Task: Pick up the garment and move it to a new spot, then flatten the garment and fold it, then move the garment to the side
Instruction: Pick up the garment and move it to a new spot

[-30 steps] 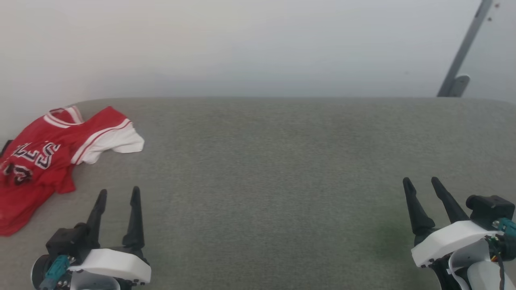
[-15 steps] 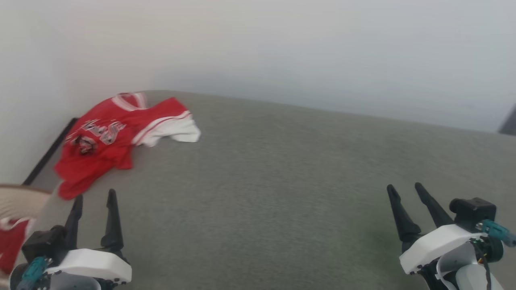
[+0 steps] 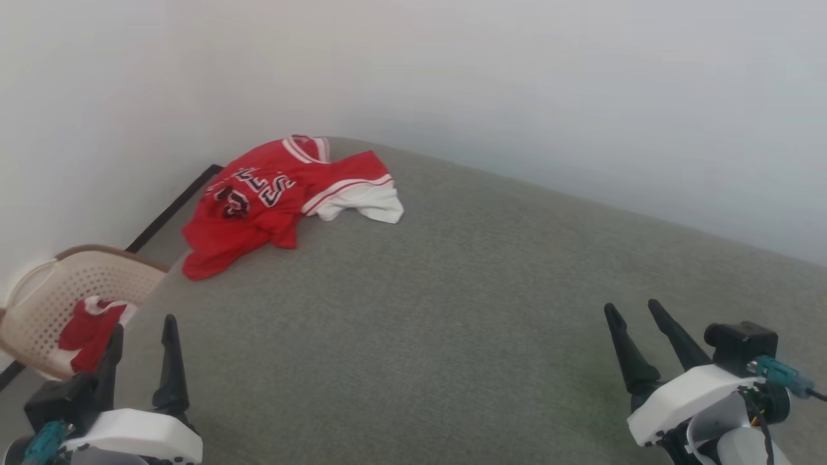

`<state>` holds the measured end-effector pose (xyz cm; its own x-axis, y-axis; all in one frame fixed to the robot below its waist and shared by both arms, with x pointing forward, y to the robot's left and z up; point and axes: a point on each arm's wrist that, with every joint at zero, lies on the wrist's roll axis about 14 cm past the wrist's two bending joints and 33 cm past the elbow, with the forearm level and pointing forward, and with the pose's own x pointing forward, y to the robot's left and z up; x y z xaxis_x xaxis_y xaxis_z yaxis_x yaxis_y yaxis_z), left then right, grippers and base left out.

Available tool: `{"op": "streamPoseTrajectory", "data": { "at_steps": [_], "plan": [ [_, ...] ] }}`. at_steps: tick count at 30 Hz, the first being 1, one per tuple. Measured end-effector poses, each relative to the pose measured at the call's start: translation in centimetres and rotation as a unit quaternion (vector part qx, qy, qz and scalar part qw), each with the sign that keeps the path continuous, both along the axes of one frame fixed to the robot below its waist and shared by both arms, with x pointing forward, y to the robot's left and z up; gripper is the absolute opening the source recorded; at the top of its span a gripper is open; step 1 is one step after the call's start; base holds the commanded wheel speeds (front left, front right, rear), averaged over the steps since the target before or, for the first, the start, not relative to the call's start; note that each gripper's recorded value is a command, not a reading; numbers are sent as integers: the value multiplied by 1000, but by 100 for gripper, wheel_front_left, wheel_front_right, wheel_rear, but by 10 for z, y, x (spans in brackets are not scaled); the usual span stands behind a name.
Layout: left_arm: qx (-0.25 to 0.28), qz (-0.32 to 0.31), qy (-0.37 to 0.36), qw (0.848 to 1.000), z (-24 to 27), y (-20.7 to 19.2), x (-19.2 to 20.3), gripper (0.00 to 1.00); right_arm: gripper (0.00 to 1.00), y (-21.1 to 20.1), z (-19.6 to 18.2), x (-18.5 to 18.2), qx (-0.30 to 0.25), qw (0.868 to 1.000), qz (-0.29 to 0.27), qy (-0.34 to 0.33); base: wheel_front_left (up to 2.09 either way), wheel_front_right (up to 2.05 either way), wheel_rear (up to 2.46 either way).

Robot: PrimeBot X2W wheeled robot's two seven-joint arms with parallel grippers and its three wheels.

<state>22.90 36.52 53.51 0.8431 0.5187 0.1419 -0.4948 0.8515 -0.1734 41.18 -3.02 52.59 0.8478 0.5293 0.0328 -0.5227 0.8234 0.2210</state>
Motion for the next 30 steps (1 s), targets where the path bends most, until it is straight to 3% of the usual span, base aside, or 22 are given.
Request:
{"op": "streamPoseTrajectory", "data": {
  "at_steps": [14, 21, 30],
  "plan": [
    [-14, 17, 9, 1000, -4, 6, 1, 100, 100, 5, -8, 5, -3, 1000, 8, 9, 0, 0, 0],
    [-4, 5, 8, 1000, 11, 9, 43, 100, 100, -13, -13, 22, -8, 1000, -9, 14, 0, 0, 0],
    [7, -17, 32, 999, 18, 20, 129, 100, 100, -37, -25, 56, -19, 999, -26, 20, 0, 0, 0]
  ]
}}
